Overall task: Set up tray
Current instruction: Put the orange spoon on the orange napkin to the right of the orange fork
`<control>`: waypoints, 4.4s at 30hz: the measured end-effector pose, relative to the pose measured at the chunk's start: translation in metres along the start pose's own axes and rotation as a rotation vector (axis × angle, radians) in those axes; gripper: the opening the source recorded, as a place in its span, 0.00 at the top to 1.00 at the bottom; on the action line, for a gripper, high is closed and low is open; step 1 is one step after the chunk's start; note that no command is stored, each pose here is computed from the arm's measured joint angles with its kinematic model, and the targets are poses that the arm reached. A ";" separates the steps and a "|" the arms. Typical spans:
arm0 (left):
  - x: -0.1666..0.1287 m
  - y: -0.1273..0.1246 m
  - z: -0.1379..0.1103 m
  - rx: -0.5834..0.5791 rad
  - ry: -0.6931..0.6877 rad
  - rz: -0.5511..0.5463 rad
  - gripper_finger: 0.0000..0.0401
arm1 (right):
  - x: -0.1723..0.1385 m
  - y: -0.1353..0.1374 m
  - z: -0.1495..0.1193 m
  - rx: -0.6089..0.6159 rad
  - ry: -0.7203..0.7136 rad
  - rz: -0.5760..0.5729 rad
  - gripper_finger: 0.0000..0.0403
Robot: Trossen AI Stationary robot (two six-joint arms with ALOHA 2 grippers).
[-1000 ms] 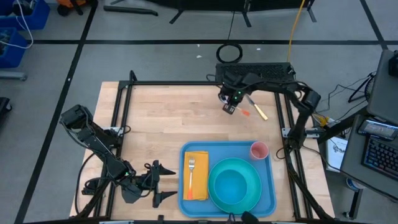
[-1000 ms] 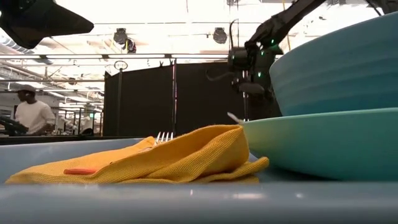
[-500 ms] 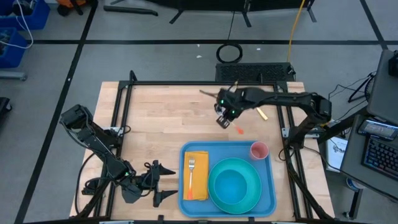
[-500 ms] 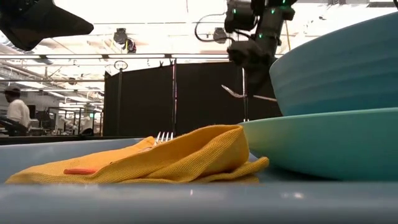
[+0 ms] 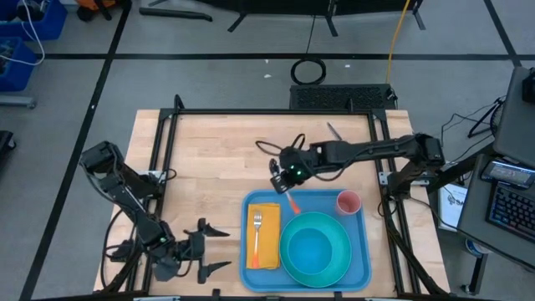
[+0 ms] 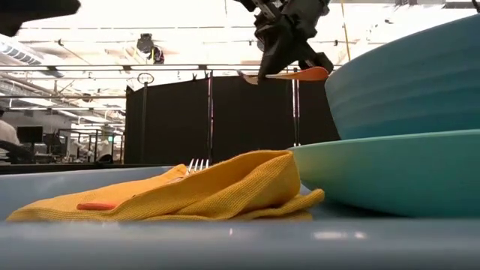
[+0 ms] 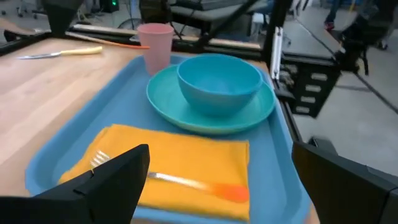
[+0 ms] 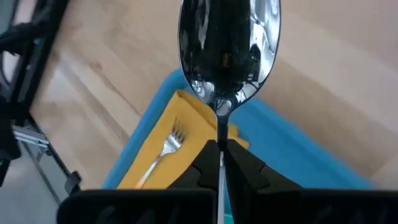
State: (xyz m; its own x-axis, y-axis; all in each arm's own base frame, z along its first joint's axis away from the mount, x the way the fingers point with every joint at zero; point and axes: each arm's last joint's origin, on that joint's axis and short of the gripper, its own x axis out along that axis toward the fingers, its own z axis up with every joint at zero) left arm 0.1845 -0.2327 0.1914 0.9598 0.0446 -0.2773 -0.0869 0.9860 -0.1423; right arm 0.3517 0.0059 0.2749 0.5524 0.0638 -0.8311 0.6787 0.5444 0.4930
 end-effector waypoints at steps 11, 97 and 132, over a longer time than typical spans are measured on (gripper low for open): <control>-0.026 -0.011 -0.016 -0.028 0.040 -0.050 0.01 | 0.050 0.063 -0.026 0.122 0.077 0.037 1.00; -0.060 -0.013 -0.043 -0.028 0.194 -0.106 0.01 | 0.147 0.105 -0.118 0.492 -0.004 0.079 1.00; -0.062 -0.014 -0.044 -0.034 0.198 -0.116 0.01 | 0.132 0.091 -0.116 0.520 0.062 -0.089 1.00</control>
State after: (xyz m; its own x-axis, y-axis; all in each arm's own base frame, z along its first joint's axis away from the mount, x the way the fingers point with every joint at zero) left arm 0.1141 -0.2560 0.1692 0.8931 -0.1046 -0.4375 0.0090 0.9765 -0.2151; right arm 0.4302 0.1613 0.1799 0.4628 0.0939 -0.8815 0.8808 0.0638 0.4692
